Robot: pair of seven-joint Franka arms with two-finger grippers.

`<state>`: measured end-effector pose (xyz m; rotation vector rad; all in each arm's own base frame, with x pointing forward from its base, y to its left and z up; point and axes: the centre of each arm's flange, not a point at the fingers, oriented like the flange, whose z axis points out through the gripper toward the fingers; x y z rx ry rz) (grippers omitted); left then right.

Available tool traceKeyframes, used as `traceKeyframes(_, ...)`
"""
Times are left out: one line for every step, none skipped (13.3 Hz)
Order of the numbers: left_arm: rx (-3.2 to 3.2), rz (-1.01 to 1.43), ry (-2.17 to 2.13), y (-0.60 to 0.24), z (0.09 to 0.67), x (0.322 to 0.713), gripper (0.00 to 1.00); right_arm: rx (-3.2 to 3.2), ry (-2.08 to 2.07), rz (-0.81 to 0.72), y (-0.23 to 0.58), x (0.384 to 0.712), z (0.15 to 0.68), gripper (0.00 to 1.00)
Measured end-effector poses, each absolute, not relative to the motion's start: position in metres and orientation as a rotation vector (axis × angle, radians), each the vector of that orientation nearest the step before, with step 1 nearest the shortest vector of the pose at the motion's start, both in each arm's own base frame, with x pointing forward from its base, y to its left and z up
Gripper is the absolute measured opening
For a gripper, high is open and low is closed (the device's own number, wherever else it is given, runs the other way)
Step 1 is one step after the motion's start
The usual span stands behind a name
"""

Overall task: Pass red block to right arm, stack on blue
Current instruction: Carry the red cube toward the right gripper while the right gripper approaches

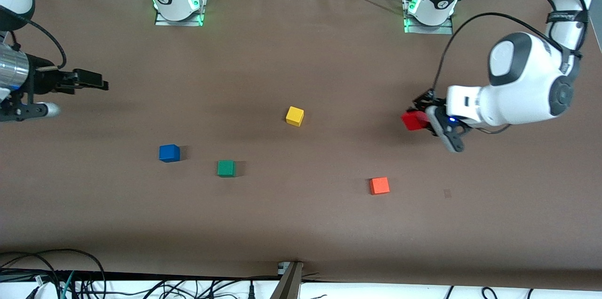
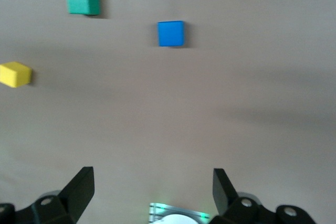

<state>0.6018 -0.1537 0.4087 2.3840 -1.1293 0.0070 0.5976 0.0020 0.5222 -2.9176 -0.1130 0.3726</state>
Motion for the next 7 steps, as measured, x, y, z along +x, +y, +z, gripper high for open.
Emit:
traceKeyframes(2.345, 0.032, -1.146, -0.171, 0.418, 0.600, 0.56, -2.861, -0.106, 0.394, 0.009, 0.602, 0.509, 1.00)
traceKeyframes(2.287, 0.067, -1.149, -0.185, 0.425, 0.599, 0.56, -2.792, -0.095, 0.413, 0.016, 0.608, 0.495, 1.00)
traceKeyframes(2.218, 0.120, -1.154, -0.194, 0.430, 0.601, 0.56, -2.716, -0.081, 0.428, 0.025, 0.613, 0.482, 1.00)
traceKeyframes(2.152, 0.179, -1.159, -0.201, 0.430, 0.604, 0.56, -2.636, -0.063, 0.440, 0.032, 0.617, 0.470, 1.00)
traceKeyframes(2.097, 0.232, -1.159, -0.210, 0.429, 0.607, 0.56, -2.556, -0.043, 0.449, 0.040, 0.622, 0.459, 1.00)
traceKeyframes(2.044, 0.283, -1.154, -0.224, 0.428, 0.607, 0.56, -2.480, -0.023, 0.457, 0.047, 0.627, 0.449, 1.00)
traceKeyframes(1.995, 0.337, -1.146, -0.240, 0.429, 0.607, 0.56, -2.407, -0.003, 0.466, 0.054, 0.631, 0.438, 1.00)
